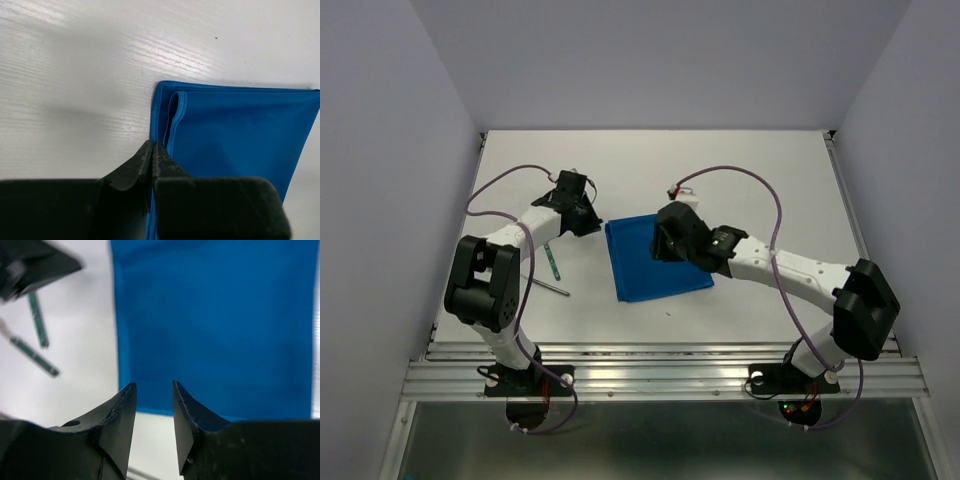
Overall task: Fold the napkin into a case and place the utensils inside
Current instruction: Smooth out the lower triangle-folded napkin at the center of the board.
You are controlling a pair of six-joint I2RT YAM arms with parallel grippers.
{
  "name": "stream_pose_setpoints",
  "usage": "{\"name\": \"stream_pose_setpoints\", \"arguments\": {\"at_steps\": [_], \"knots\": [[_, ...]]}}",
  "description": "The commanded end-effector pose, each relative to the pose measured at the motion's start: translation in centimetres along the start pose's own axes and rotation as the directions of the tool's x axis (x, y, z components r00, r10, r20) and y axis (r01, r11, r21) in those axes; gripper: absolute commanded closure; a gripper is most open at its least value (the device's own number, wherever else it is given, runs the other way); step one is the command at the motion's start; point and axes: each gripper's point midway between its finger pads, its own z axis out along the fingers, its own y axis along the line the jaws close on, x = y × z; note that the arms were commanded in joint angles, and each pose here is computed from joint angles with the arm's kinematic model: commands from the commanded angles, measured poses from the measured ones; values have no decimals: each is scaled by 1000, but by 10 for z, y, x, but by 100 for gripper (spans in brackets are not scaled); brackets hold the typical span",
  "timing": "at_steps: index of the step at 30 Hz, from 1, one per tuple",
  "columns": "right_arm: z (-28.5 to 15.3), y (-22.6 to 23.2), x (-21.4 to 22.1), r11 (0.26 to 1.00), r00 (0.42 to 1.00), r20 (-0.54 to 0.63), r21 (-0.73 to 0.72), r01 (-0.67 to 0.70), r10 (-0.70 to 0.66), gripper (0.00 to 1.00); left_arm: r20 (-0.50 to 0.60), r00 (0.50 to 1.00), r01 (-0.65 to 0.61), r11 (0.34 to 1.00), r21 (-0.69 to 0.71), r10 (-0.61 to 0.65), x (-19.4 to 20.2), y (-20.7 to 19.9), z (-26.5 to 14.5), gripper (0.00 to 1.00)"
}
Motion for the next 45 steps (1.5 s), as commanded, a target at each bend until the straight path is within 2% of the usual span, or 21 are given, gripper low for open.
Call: {"name": "stream_pose_setpoints", "arguments": {"at_steps": [1, 2, 5, 8, 19, 27, 29, 34, 38, 41, 42, 44, 45], "knots": [[8, -61, 1, 993, 999, -17, 110, -48, 50, 66, 70, 997, -29, 999, 20, 27, -23, -12, -26, 88], [10, -68, 6, 992, 998, -34, 115, -54, 58, 77, 68, 997, -31, 999, 37, 29, -23, -16, -27, 92], [13, -97, 18, 984, 994, -67, 166, -72, 84, 92, 48, 998, -53, 995, 89, 49, -18, -32, -25, 97], [15, -117, 31, 975, 991, -88, 207, -80, 100, 97, 27, 997, -80, 992, 97, 78, -12, -43, -16, 100], [13, -158, 58, 952, 986, -113, 295, -87, 125, 99, -68, 993, -94, 994, 50, 97, 10, -29, 39, 100], [23, -178, 84, 938, 978, -161, 339, -71, 132, 99, -99, 990, -98, 995, 34, 101, 21, -21, 48, 100], [21, -178, 81, 941, 980, -156, 333, -65, 123, 99, -91, 991, -99, 994, 36, 102, 20, -21, 42, 100], [6, -161, 42, 955, 993, -89, 291, -52, 81, 99, -8, 994, -107, 992, 63, 108, -5, -36, 2, 100], [-4, -138, 5, 975, 999, -43, 223, -16, 26, 95, 52, 993, -109, 992, 58, 106, -23, -43, -32, 91], [-5, -108, -25, 984, 1000, -7, 177, 19, -18, 84, 93, 993, -82, 996, 24, 79, -35, -35, -52, 83], [-1, -112, -21, 981, 999, -24, 193, 34, -29, 81, 95, 993, -75, 997, 19, 73, -37, -32, -57, 82], [1, -86, -38, 984, 998, 5, 167, 61, -63, 78, 110, 993, -48, 998, -30, 51, -40, -17, -68, 79], [12, -83, -36, 977, 996, -11, 190, 94, -93, 69, 119, 992, -32, 998, -53, 38, -42, -9, -72, 76]]}}
